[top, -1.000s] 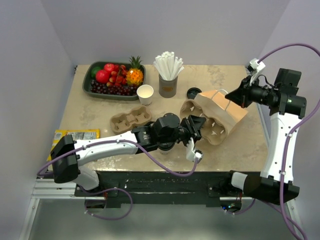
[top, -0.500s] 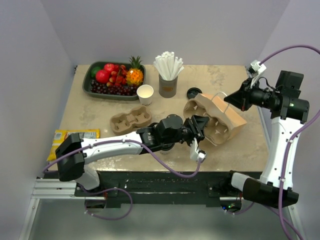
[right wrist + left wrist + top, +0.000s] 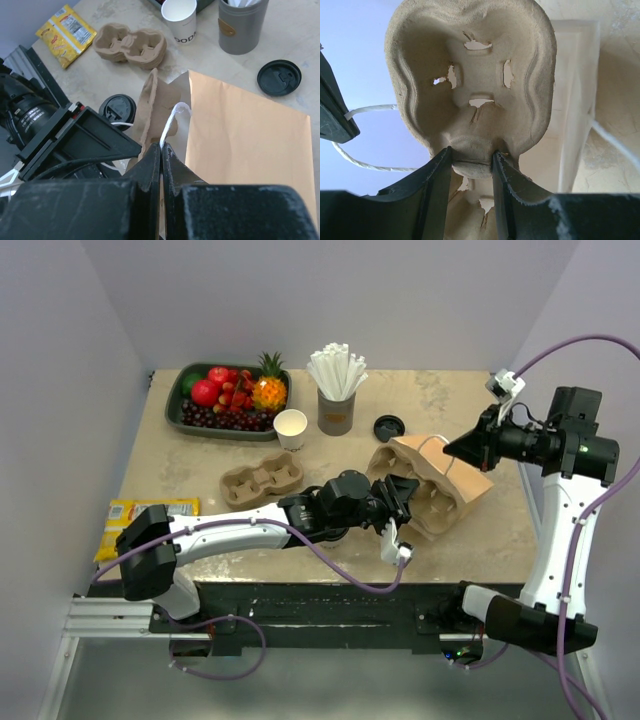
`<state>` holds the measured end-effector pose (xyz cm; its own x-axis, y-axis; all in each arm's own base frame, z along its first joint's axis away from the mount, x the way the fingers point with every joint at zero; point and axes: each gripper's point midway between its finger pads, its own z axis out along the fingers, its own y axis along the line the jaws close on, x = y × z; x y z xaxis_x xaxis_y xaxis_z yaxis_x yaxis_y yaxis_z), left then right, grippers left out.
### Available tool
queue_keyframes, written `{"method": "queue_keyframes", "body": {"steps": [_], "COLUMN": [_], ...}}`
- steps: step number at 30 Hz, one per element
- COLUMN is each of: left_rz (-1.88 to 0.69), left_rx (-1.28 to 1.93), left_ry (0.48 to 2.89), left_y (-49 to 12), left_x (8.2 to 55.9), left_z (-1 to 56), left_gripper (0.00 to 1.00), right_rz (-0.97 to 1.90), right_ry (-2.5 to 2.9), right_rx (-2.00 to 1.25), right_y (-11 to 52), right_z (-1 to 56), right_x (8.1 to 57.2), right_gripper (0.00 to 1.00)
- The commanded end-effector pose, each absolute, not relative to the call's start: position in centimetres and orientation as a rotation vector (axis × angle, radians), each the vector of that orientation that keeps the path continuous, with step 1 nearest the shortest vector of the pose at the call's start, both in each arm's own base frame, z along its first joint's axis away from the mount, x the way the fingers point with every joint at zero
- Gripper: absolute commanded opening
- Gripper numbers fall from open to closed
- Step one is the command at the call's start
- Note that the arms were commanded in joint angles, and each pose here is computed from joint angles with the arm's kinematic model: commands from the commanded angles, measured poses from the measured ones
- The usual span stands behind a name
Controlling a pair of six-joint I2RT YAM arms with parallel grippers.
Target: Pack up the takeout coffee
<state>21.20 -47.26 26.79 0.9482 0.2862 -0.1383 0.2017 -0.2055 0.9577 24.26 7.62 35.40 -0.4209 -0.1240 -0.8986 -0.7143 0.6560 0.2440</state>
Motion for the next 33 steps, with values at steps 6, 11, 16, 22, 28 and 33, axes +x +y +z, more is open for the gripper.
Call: {"method": "queue_keyframes", "body": {"steps": [6, 11, 16, 22, 28, 33], "left_rz": [0.036, 0.054, 0.048, 0.064, 0.076, 0.079], "left_rx": [1.774, 1.810, 1.803, 1.836, 1.858, 1.879], "left_ry": [0.337, 0.332, 0.351, 0.346, 0.339, 0.323], "left_y": [-46.3, -45.8, -45.8, -46.0, -46.5, -46.9], "left_x": [20.7, 20.7, 20.9, 21.4, 21.9, 22.0], "left_z": [28.7, 27.4, 27.5, 26.2, 25.4, 25.0], "left_gripper": [0.00, 0.00, 0.00, 0.00, 0.00, 0.00], "right_rz": [0.792, 0.794, 0.783, 0.802, 0.803, 0.811], "right_ry": [1.848, 1.840, 1.850, 1.838, 1.836, 1.837], "right_rx": [-0.764, -0.774, -0.808, -0.828, -0.861, -0.872], "right_y": [8.5, 8.6, 8.6, 9.2, 9.7, 10.0], "right_z": [37.0, 37.2, 36.8, 37.0, 36.7, 36.4], "right_x": [22.7, 22.6, 22.2, 21.8, 21.4, 21.1], "right_gripper": [0.00, 0.00, 0.00, 0.00, 0.00, 0.00]}}
